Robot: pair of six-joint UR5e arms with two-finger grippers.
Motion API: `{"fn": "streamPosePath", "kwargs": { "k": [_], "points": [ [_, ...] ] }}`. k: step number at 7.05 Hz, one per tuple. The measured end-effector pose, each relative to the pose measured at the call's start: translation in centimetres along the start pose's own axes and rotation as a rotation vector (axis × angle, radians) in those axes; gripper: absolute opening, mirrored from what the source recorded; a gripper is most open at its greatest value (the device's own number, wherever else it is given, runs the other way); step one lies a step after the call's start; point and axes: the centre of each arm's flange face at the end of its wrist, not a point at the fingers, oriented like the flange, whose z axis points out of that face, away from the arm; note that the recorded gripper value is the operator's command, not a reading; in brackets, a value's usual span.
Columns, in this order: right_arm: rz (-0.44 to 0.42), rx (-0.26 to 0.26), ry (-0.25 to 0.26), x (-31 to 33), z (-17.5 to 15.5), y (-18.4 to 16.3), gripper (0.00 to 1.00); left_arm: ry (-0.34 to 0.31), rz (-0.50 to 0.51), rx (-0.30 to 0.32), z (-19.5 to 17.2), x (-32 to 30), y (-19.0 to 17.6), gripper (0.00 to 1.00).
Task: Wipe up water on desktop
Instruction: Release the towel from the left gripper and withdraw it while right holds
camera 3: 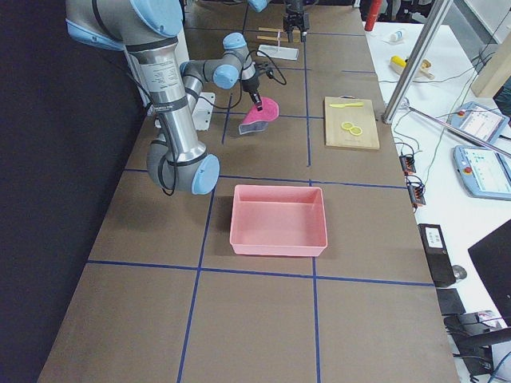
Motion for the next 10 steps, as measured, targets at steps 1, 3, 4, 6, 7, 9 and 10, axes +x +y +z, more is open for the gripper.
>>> {"fn": "streamPosePath", "kwargs": {
  "k": [1,3,4,6,7,9,10],
  "points": [
    [0.064,-0.070,0.005,-0.4,1.9,0.0,0.00,-0.007,0.008,0.024,-1.1,-1.4,-1.8,1.00],
    [0.222,-0.144,-0.051,-3.1,4.8,-2.0,0.00,-0.022,-0.006,0.057,-2.4,-3.9,-4.2,1.00],
    [0.263,-0.157,-0.063,-4.6,6.5,-3.2,0.00,-0.033,0.003,0.069,-2.9,-5.5,-5.0,1.00],
    [0.313,-0.246,-0.078,-2.1,8.8,-5.7,0.00,-0.052,0.040,0.097,-4.1,-7.9,-6.7,1.00],
    [0.321,-0.283,-0.080,1.8,9.2,-6.1,0.00,-0.057,0.046,0.104,-4.4,-8.5,-7.2,1.00],
    [0.303,-0.324,-0.063,11.0,9.8,-5.8,0.00,-0.065,0.042,0.114,-4.6,-9.2,-7.9,1.00],
    [0.286,-0.339,-0.046,14.9,10.0,-4.9,0.00,-0.069,0.045,0.123,-5.0,-9.6,-8.4,1.00]
  ]
}}
